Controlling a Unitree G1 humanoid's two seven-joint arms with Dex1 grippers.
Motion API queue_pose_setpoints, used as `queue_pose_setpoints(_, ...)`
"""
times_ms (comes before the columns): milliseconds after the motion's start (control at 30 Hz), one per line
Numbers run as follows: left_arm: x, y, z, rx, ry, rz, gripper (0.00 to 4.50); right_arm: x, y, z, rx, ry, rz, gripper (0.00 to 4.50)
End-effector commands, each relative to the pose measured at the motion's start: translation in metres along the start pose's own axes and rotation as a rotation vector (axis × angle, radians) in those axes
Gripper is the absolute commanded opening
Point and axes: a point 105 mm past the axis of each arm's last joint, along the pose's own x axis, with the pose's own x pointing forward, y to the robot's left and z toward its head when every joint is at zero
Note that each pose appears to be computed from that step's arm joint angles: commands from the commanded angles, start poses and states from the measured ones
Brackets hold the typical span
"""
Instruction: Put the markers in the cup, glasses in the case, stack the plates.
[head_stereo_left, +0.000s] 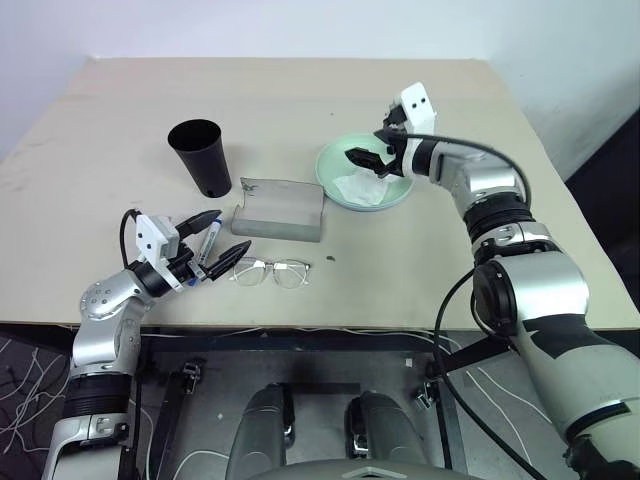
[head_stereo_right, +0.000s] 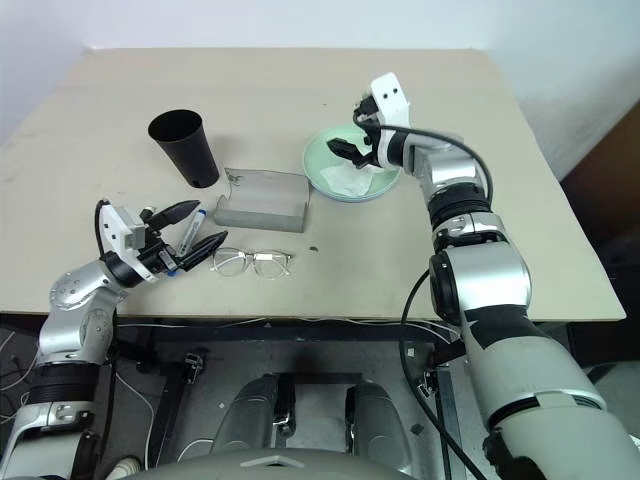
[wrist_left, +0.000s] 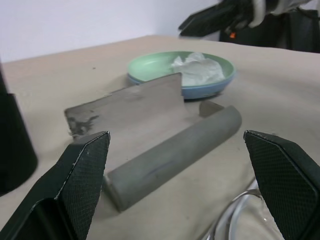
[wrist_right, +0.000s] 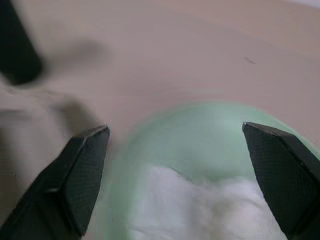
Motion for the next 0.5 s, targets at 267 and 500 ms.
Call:
queue_pose_setpoints(267,-0.057,0.007,0.025,-0.029,0.088,0.020,4.50,-0.005,0.104,-0.007,-0.084,0.170,0.508,4.48)
queue_pose_setpoints(500,-0.082,-0.009,0.027,-0.075,0.221,-0.061,4.50,0.006,0.128,-0.012,-0.113,0.198,0.630,4.48)
